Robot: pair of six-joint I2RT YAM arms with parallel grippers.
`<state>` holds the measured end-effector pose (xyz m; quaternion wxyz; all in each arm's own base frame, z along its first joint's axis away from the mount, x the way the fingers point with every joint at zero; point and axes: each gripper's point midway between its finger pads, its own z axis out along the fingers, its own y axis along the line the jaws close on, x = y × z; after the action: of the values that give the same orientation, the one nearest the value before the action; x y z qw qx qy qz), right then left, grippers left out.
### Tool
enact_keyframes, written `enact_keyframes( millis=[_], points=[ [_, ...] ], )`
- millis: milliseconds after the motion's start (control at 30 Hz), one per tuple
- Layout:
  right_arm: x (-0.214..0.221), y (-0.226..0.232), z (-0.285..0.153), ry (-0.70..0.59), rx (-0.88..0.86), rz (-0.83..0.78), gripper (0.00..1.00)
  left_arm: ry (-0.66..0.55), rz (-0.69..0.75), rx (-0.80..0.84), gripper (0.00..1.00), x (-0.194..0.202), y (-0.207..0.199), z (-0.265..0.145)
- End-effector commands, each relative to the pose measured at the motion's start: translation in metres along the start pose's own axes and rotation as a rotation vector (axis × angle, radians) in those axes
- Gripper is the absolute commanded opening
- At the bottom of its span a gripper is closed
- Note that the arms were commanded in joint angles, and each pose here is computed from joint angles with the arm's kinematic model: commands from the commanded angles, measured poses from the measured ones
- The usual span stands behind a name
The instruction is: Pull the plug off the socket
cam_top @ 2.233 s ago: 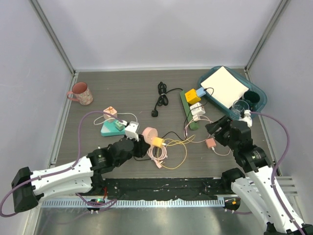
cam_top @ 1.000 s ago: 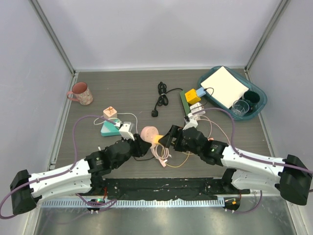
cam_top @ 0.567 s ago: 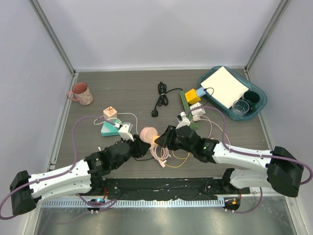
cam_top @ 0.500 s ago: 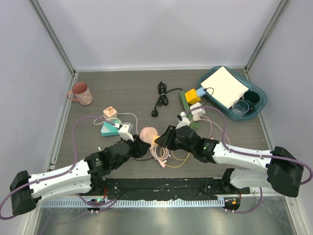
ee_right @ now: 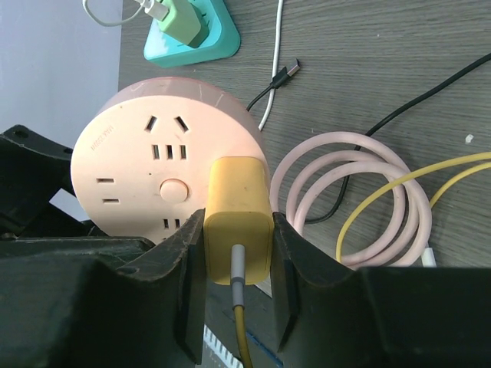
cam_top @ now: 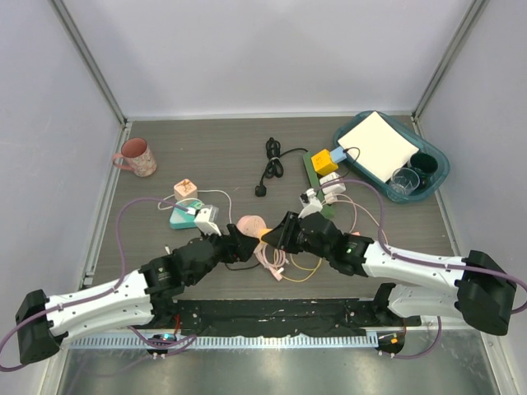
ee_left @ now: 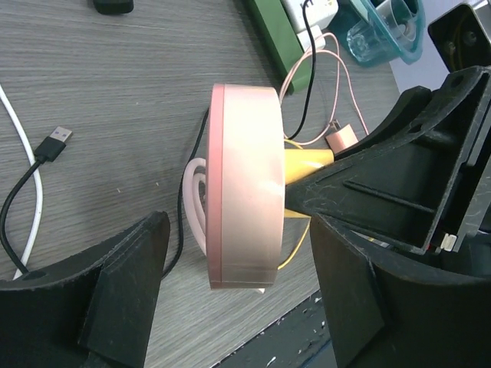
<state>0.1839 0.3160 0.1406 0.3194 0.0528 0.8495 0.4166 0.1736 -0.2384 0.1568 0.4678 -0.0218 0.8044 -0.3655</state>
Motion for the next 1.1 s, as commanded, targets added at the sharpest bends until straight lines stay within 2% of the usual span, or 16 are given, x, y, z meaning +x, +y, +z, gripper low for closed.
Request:
enact_keyframes(
  millis=[0, 200, 300, 333, 400, 433, 467, 733, 933, 1067],
  points=[
    [-0.019, 0.029, -0.012, -0.067, -0.103, 0.024, 0.01, -0.065, -0.041, 0.024, 0.78, -0.017, -0.012, 0.003],
    [-0.017, 0.028, -0.014, -0.066, -0.111, 0.033, 0.01, -0.046, -0.03, 0.046, 0.69, -0.012, -0.016, 0.006],
    [-0.017, 0.028, -0.013, -0.063, -0.111, 0.031, 0.01, -0.042, -0.022, 0.05, 0.49, -0.01, -0.017, 0.006],
    [-0.017, 0.028, -0.013, -0.064, -0.112, 0.033, 0.01, -0.044, -0.022, 0.052, 0.35, -0.011, -0.017, 0.006],
    [-0.017, 0.026, -0.013, -0.068, -0.106, 0.03, 0.01, -0.042, -0.017, 0.054, 0.22, -0.01, -0.017, 0.006],
    [-0.017, 0.026, -0.013, -0.069, -0.105, 0.024, 0.01, -0.042, -0.013, 0.054, 0.06, -0.011, -0.017, 0.006],
    [-0.017, 0.025, -0.012, -0.07, -0.1, 0.022, 0.01, -0.04, -0.008, 0.048, 0.0, -0.01, -0.016, 0.006],
    [-0.025, 0.027, -0.015, -0.105, -0.11, -0.02, 0.01, -0.052, 0.029, -0.012, 0.0, -0.009, -0.001, 0.007],
    [-0.015, 0.029, -0.005, -0.065, -0.119, -0.045, 0.01, -0.05, 0.103, -0.101, 0.0, -0.007, 0.015, 0.013],
    [-0.018, 0.028, 0.003, -0.109, -0.116, -0.099, 0.01, -0.031, 0.111, -0.107, 0.0, -0.005, 0.012, 0.018]
  ],
)
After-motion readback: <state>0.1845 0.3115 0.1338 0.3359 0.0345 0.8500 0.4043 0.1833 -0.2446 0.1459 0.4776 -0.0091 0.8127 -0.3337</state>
